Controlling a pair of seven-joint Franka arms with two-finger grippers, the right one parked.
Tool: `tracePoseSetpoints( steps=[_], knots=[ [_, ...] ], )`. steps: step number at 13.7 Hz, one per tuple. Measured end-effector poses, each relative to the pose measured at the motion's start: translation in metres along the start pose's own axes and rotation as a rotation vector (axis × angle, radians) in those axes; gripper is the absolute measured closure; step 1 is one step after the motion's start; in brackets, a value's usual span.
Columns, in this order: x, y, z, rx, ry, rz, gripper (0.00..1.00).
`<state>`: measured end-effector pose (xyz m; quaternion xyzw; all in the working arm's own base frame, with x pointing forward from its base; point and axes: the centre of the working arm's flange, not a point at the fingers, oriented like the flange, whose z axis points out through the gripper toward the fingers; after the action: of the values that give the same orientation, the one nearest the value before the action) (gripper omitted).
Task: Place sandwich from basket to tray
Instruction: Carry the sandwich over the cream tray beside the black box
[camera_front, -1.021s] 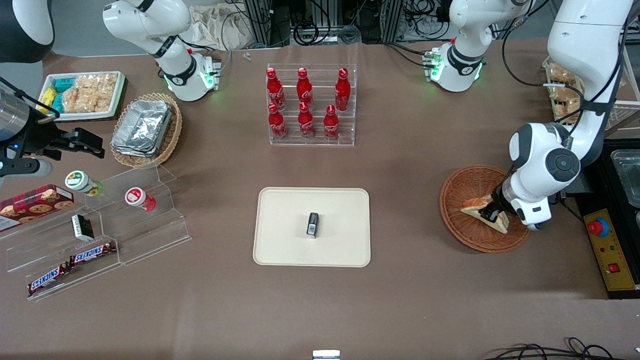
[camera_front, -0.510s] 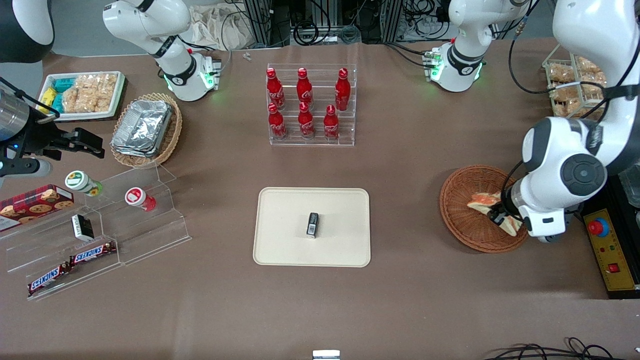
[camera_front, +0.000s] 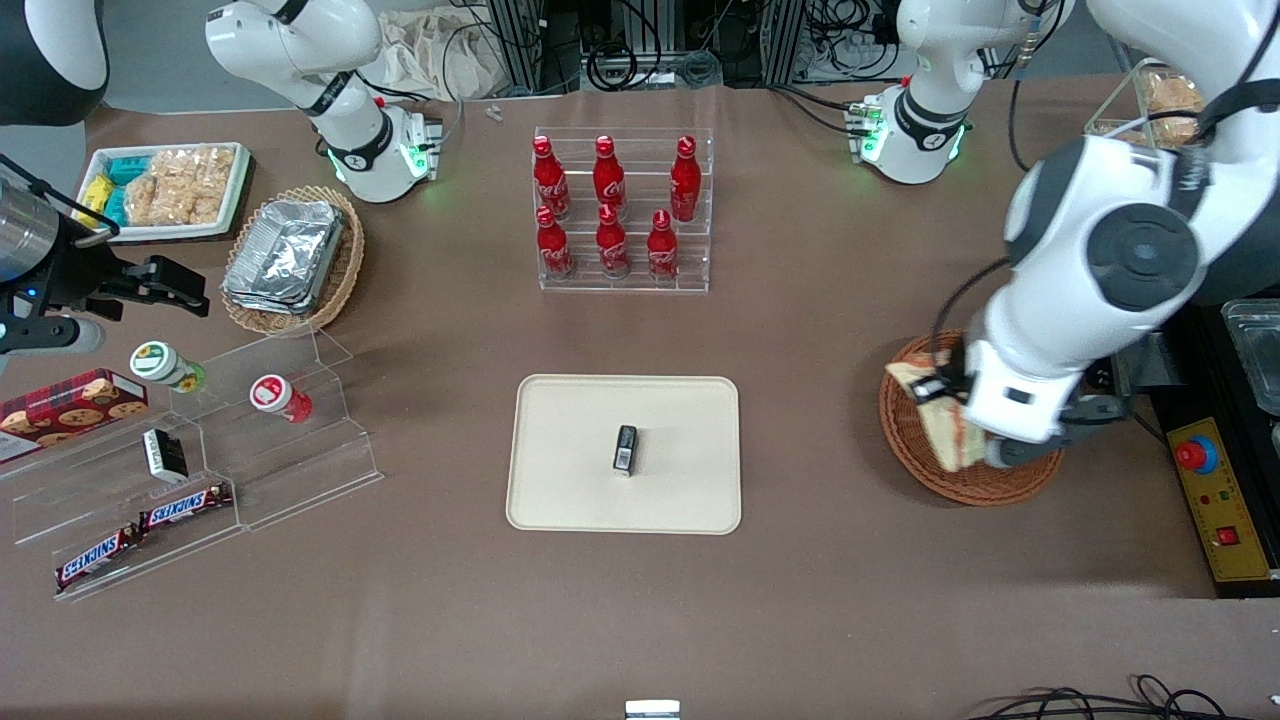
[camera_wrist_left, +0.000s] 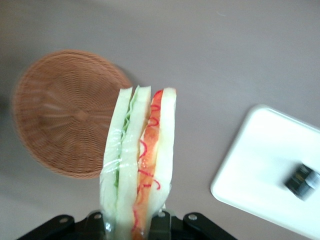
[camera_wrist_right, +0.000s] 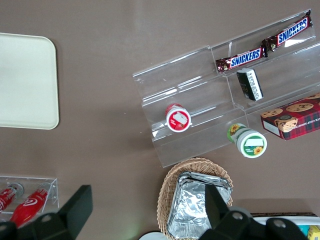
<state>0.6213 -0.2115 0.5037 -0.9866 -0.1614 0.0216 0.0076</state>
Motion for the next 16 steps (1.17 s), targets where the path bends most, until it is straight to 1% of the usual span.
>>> tracePoseSetpoints(
  steps=[2,3,4,5,6,7,9,10,11,12,14,16],
  knots=[
    [-0.009,0.046,0.017,-0.051,-0.041,0.085,0.83],
    [-0.011,0.070,0.032,-0.068,-0.063,0.124,0.83],
    [-0.015,0.093,0.052,-0.065,-0.073,0.166,0.83],
    [-0.020,0.116,0.076,-0.051,-0.062,0.209,0.83],
    [-0.027,0.139,0.101,-0.049,-0.046,0.248,0.83],
    [-0.033,0.159,0.127,-0.065,-0.038,0.277,0.83],
    [-0.036,0.186,0.172,-0.131,-0.027,0.298,0.83],
    [-0.035,0.193,0.192,-0.154,-0.027,0.299,0.83],
    [-0.034,0.197,0.208,-0.156,-0.033,0.296,0.83],
    [-0.032,0.197,0.222,-0.143,-0.034,0.294,0.83],
    [-0.033,0.201,0.244,-0.105,-0.025,0.299,0.83],
    [-0.037,0.205,0.254,-0.090,-0.014,0.306,0.83]
  ],
)
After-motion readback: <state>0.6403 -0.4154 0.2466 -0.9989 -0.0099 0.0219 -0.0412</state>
